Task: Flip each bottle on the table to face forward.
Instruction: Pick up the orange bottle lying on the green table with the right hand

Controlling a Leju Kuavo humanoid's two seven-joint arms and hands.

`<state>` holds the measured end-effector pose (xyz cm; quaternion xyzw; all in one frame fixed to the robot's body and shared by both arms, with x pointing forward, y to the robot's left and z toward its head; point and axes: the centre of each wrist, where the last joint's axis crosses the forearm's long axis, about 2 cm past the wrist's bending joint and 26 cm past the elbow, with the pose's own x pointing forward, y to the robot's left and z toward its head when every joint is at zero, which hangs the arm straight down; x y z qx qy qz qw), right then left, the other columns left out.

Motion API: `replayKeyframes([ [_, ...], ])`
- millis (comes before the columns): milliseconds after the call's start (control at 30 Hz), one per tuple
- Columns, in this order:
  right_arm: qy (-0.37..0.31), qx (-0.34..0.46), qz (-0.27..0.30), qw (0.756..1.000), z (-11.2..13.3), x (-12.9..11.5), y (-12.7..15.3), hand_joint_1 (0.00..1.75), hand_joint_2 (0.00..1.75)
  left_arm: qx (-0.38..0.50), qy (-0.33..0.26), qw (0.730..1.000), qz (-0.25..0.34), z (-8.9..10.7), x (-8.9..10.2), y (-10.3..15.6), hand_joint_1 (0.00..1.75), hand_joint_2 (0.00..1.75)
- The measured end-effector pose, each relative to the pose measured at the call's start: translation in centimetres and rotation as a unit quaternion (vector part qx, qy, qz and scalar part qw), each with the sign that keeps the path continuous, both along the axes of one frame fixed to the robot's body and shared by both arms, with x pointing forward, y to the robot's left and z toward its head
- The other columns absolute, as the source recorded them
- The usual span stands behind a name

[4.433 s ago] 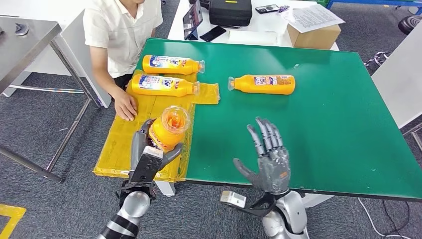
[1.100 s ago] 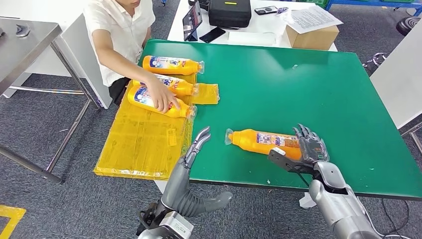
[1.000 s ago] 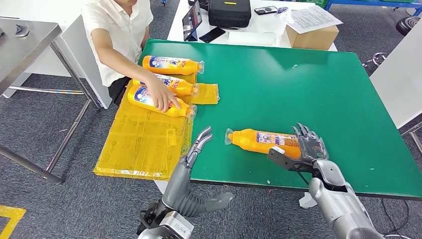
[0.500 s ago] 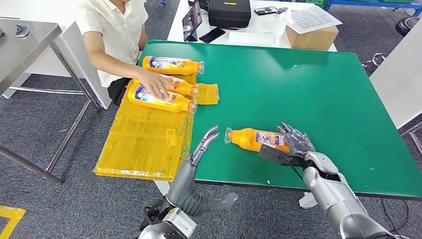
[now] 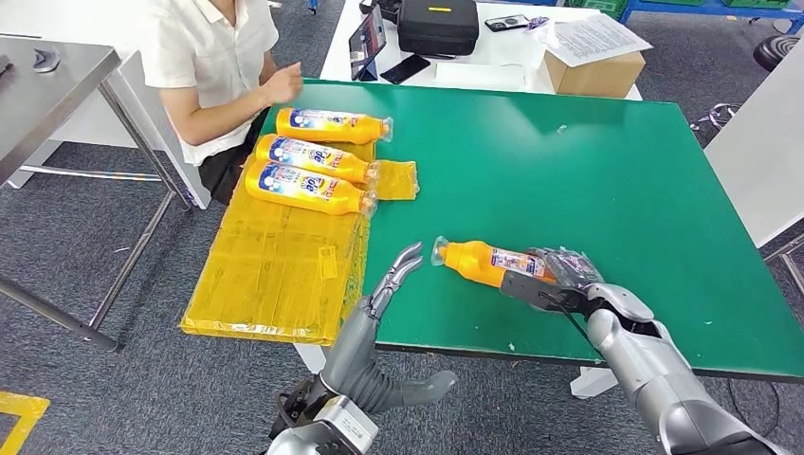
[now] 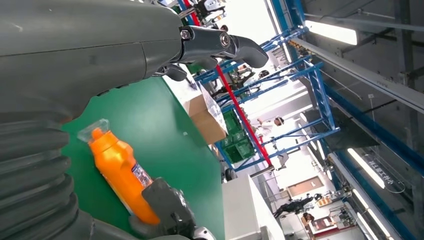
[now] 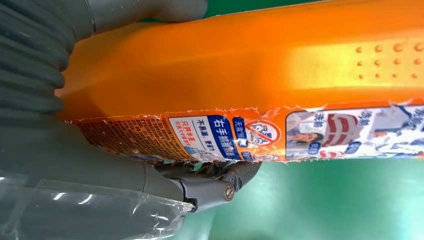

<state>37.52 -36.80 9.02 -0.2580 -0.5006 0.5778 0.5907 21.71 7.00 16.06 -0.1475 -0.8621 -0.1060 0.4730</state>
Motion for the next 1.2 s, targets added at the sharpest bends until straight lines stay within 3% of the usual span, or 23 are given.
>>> replayKeyframes([
  [233,0.033,-0.029,-0.030,0.999,0.1,-0.2,-1.5,1.75,1.75,0.006,0.013,1.000,-0.007,-0.2,0.1,-0.1,0.00,1.75],
  [433,0.046,0.195,-0.003,0.980,-1.3,-2.6,-1.6,1.75,1.75,-0.062,0.079,0.995,0.000,-0.7,0.4,-0.2,0.00,1.75],
  [500,0.037,0.228,-0.001,0.973,-1.6,-3.5,-1.2,1.75,1.75,-0.077,0.099,0.992,0.012,-1.1,0.7,0.0,0.00,1.75],
  [1067,0.021,0.258,0.003,0.966,-1.7,-5.1,-0.4,1.75,1.75,-0.082,0.121,0.989,0.022,-2.0,0.9,-0.2,0.00,1.75],
  [1200,0.000,0.318,0.007,0.948,-1.9,-5.9,0.8,1.75,1.75,-0.126,0.195,0.972,0.042,-2.8,0.9,0.3,0.00,1.75],
])
